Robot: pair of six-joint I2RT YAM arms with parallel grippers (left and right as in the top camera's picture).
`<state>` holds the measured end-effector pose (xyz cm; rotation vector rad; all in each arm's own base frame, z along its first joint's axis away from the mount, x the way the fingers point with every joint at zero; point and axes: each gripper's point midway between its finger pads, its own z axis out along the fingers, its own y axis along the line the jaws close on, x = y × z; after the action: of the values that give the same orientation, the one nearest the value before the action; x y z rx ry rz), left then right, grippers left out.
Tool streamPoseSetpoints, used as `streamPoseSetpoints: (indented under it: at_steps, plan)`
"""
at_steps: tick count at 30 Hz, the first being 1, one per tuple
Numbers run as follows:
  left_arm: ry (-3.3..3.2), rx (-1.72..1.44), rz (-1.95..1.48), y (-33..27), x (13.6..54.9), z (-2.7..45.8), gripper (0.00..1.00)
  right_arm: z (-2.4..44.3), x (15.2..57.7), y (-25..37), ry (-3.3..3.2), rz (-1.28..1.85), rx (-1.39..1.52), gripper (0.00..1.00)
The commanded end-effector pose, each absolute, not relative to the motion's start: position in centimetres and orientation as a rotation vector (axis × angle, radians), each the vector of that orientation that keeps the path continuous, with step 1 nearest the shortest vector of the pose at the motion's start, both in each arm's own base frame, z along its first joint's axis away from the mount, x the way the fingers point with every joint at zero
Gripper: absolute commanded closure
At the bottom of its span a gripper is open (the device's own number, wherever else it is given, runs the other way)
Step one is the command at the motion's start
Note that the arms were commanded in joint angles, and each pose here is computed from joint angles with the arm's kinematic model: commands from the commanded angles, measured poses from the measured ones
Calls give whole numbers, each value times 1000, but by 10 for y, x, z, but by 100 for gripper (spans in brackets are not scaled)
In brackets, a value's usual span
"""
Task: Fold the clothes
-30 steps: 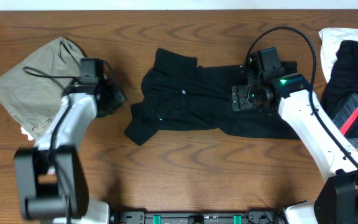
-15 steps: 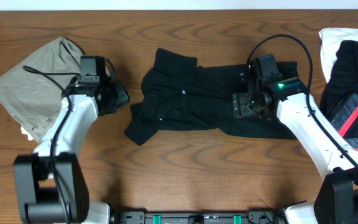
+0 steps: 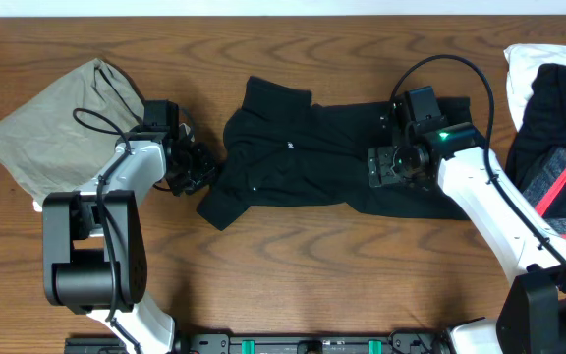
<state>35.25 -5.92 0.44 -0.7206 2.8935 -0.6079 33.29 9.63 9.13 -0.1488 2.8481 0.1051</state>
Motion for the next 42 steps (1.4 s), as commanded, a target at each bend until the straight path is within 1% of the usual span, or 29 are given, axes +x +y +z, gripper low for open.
streamPoseSetpoints:
  at_steps: [1,4,7,8,10,17,24,30,34,37,42]
  plan:
    - [2913,-735,-638,-63,347,-1,64,87,332,92,2860,84,-148,16]
    - [2910,-732,-639,-63,348,-1,66,87,332,92,2859,85,-148,16]
    - [2893,-722,-646,-64,352,0,75,87,332,92,2859,84,-148,16]
    - [2887,-718,-650,-64,354,1,79,87,332,92,2859,84,-148,16]
    - [2869,-700,-676,-66,358,3,93,87,332,92,2859,84,-148,16]
    - [2806,-651,-683,-64,374,11,94,87,332,92,2859,84,-148,16]
    - [2709,-652,-663,-49,391,39,94,87,331,90,2865,81,-141,16]
    - [2720,-669,-636,-45,387,39,94,79,321,67,2918,-18,-62,16]
    - [2729,-675,-630,-44,385,38,94,64,314,56,2937,-34,-25,16]
    - [2729,-675,-630,-44,385,38,94,50,310,47,2943,-36,58,16]
    - [2734,-676,-630,-45,384,37,94,45,317,28,2908,-35,160,16]
